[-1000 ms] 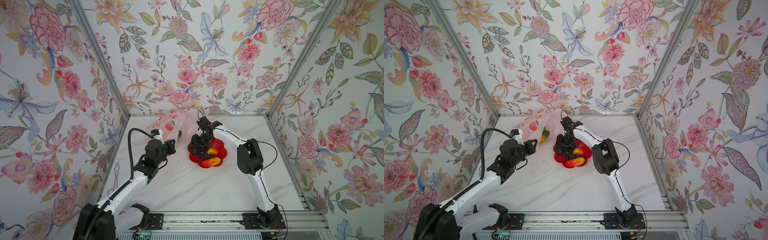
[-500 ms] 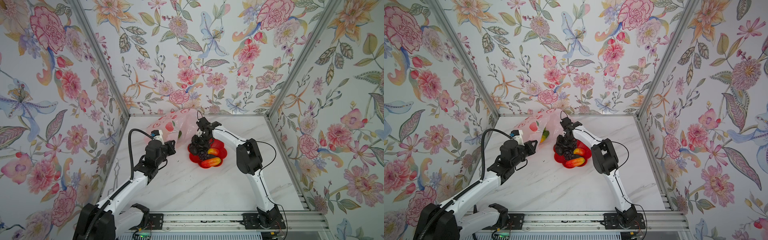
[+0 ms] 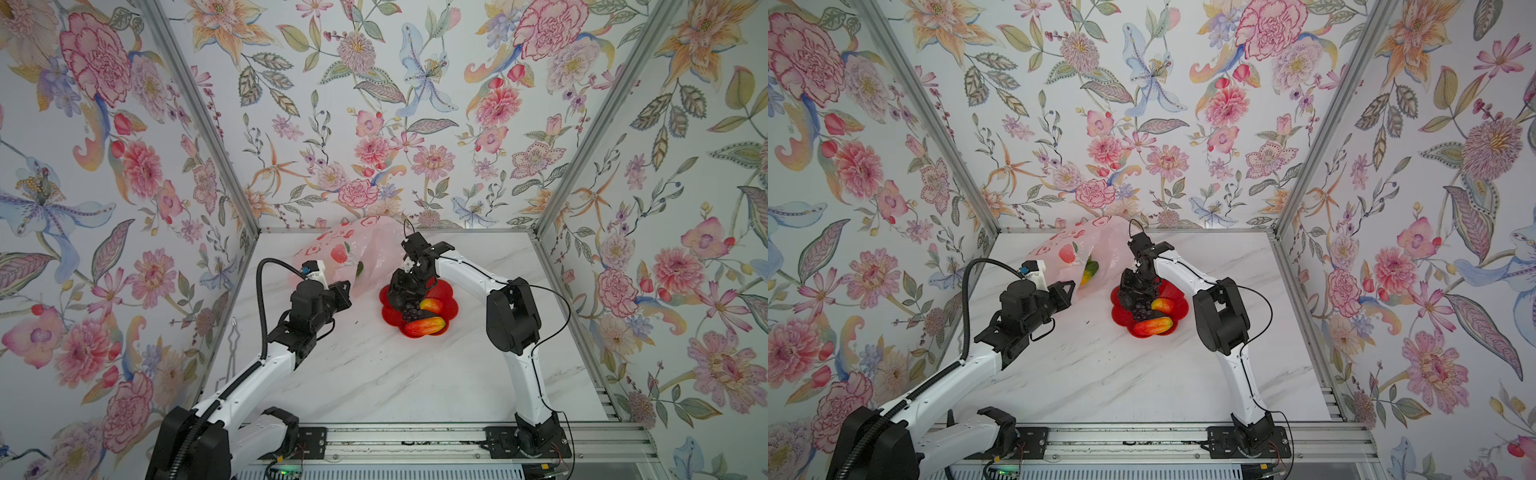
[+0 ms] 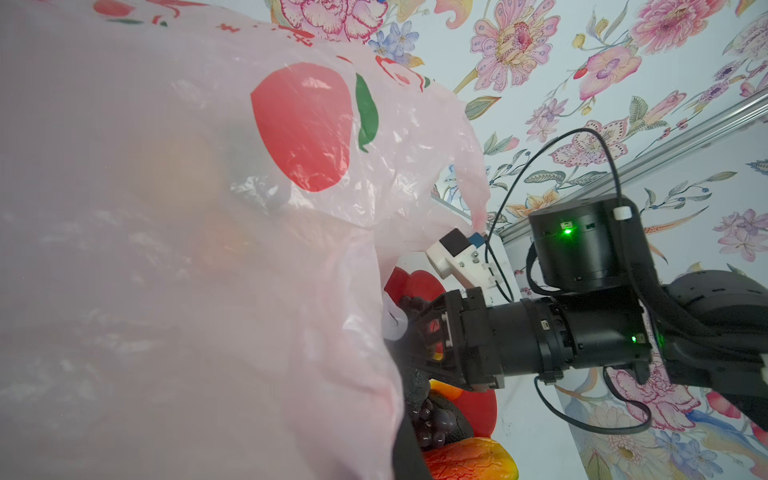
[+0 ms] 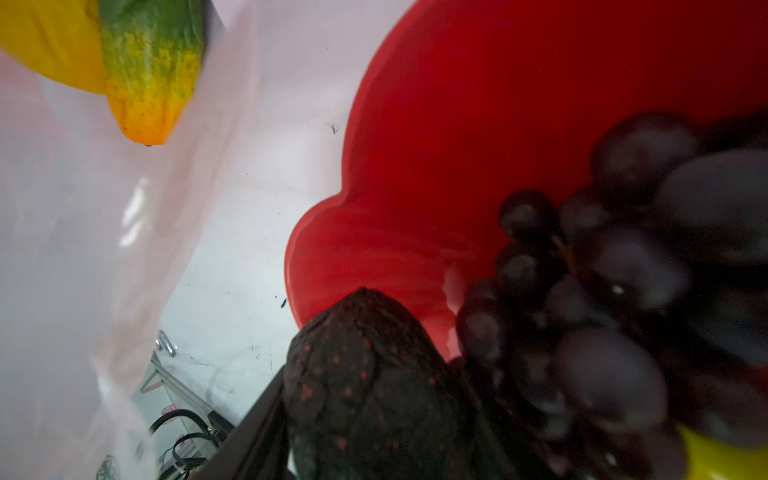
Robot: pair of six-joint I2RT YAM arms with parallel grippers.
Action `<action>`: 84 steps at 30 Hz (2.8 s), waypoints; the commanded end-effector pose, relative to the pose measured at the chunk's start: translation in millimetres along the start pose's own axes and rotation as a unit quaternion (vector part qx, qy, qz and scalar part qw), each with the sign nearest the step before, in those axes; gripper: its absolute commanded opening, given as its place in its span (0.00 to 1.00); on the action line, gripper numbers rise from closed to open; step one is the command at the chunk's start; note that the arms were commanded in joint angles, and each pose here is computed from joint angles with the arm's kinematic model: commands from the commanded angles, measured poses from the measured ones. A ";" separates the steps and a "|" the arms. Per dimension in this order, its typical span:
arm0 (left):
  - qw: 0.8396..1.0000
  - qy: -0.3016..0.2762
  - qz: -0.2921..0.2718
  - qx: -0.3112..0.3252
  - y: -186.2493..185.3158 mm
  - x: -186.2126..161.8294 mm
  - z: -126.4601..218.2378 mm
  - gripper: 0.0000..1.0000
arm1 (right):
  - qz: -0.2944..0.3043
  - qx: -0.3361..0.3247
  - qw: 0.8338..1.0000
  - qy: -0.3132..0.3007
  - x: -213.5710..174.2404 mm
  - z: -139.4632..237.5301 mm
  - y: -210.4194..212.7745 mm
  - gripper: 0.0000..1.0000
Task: Place the fruits into the plastic bag
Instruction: 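Lower the right gripper and close it on the dark avocado, then lift the dark avocado with the right gripper into the bag mouth, then open the right gripper inside the bag to drop the avocado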
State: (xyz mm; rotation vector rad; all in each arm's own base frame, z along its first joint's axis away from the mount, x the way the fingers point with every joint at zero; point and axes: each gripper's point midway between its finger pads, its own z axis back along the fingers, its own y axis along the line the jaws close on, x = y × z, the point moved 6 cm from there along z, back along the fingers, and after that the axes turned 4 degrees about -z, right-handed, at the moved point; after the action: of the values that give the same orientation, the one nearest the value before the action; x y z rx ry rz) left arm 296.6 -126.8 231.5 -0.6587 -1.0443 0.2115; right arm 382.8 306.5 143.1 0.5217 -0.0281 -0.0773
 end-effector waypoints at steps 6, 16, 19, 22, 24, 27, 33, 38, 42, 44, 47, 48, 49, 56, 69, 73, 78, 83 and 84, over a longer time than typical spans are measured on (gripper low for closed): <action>1.000 -0.010 -0.001 -0.004 -0.5 5.3 0.5 0.00 | -0.010 0.049 0.997 -0.051 -7.2 67.7 10.7 0.47; 1.000 -0.006 -0.007 -0.012 -2.9 6.8 -4.8 0.00 | -0.027 0.158 0.984 -0.077 -5.9 106.9 54.0 0.48; 1.000 -0.007 -0.007 -0.013 -2.8 8.0 -5.6 0.00 | -0.032 0.186 0.979 -0.074 8.1 96.7 70.2 0.48; 1.000 -0.006 -0.008 -0.014 -3.0 9.5 -6.6 0.00 | -0.039 0.210 0.975 -0.060 23.8 78.1 87.8 0.48; 1.000 -0.006 -0.010 -0.015 -3.7 11.5 -7.0 0.00 | -0.040 0.220 0.973 -0.056 34.3 64.9 100.2 0.48; 1.000 -0.010 -0.010 -0.016 -5.1 13.9 -7.2 0.00 | -0.047 0.233 0.970 -0.046 47.6 44.5 113.9 0.48; 1.000 -0.015 -0.010 -0.018 -6.5 17.7 -7.1 0.00 | -0.083 0.266 0.960 -0.027 64.1 4.6 125.7 0.48; 1.000 -0.005 -0.021 -0.023 -9.7 19.4 -11.5 0.00 | -0.116 0.319 0.940 -0.013 74.0 -28.0 135.9 0.49; 0.999 -0.003 -0.036 -0.025 -14.2 26.5 -14.0 0.00 | -0.137 0.353 0.925 -0.009 82.5 -44.7 140.2 0.49; 0.999 -0.002 -0.042 -0.025 -15.4 29.8 -14.9 0.00 | -0.134 0.362 0.923 -0.002 73.2 -55.5 152.6 0.50; 0.998 -0.002 -0.049 -0.031 -18.7 33.4 -15.5 0.00 | -0.137 0.374 0.917 -0.008 78.9 -58.5 155.9 0.53; 0.998 -0.002 -0.049 -0.034 -19.6 34.2 -15.6 0.00 | -0.139 0.377 0.916 -0.010 81.0 -60.5 155.5 0.54; 0.998 -0.002 -0.049 -0.039 -21.1 35.2 -15.8 0.00 | -0.143 0.383 0.912 -0.011 83.2 -61.1 156.1 0.56; 0.998 -0.010 -0.050 -0.044 -24.0 39.5 -15.6 0.00 | -0.148 0.408 0.901 -0.014 91.1 -61.1 158.5 0.73; 0.999 -0.019 -0.022 -0.040 -18.3 35.9 -18.4 0.00 | -0.121 0.407 0.905 -0.013 89.3 -45.8 160.6 0.99; 0.999 -0.018 -0.013 -0.042 -17.0 33.8 -20.3 0.00 | -0.107 0.409 0.906 -0.012 86.9 -38.9 164.0 0.99; 0.999 -0.021 -0.001 -0.043 -14.7 31.7 -19.8 0.00 | -0.088 0.405 0.910 -0.005 81.8 -31.0 166.5 0.99; 0.999 -0.024 0.012 -0.047 -13.2 28.7 -17.2 0.00 | -0.064 0.388 0.919 -0.008 76.0 -20.7 166.1 0.99; 0.998 -0.024 0.014 -0.049 -13.3 27.8 -16.3 0.00 | -0.059 0.383 0.922 -0.008 74.1 -18.2 166.1 0.99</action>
State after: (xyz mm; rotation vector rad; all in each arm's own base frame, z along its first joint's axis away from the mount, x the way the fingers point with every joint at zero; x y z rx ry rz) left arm 323.9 -135.3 252.2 -0.7366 -1.0776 0.1779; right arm 476.9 458.6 154.5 1.2768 0.0184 -0.2920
